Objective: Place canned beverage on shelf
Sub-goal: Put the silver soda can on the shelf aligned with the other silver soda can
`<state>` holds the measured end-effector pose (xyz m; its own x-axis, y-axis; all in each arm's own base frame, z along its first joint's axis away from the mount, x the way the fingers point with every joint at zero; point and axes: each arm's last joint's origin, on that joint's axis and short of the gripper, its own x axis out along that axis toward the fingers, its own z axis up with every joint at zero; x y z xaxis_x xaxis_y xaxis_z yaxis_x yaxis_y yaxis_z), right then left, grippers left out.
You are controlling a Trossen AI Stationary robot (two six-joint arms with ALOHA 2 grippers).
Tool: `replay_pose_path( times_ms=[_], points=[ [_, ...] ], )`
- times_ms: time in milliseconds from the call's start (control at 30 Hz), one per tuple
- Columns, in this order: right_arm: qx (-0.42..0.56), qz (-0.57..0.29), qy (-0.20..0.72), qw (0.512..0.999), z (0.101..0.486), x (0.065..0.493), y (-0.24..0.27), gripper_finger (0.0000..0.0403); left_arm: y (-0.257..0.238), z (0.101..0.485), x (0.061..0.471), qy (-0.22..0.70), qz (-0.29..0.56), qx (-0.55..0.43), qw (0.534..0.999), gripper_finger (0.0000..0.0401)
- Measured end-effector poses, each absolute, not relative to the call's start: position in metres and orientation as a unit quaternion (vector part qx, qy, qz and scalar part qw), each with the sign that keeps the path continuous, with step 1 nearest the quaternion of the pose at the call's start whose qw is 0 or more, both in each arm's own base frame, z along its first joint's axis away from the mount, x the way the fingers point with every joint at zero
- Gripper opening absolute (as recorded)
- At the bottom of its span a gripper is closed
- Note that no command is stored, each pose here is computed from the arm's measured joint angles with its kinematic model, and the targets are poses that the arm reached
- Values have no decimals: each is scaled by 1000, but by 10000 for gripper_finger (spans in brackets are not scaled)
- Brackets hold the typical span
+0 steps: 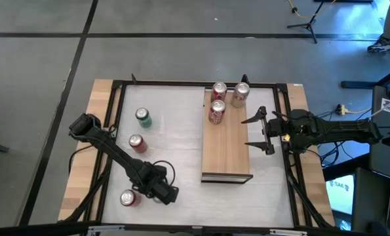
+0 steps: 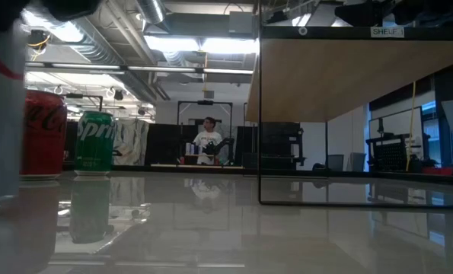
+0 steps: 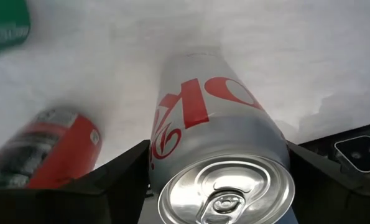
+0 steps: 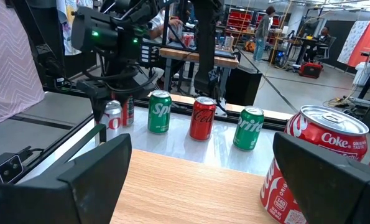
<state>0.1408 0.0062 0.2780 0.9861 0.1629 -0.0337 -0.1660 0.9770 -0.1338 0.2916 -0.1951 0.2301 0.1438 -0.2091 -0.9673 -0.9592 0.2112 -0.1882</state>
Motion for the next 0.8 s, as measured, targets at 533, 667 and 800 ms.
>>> replay_pose_path(
  times_ms=[533,667,800],
  points=[
    [-68,82,11,994,278,141,6,386,-125,230,323,596,266,-413,635,293],
    [-68,83,11,994,278,141,6,386,-109,230,328,605,246,-383,654,293],
    [-68,83,11,994,278,141,6,386,-95,229,331,618,214,-341,675,293]
  ],
)
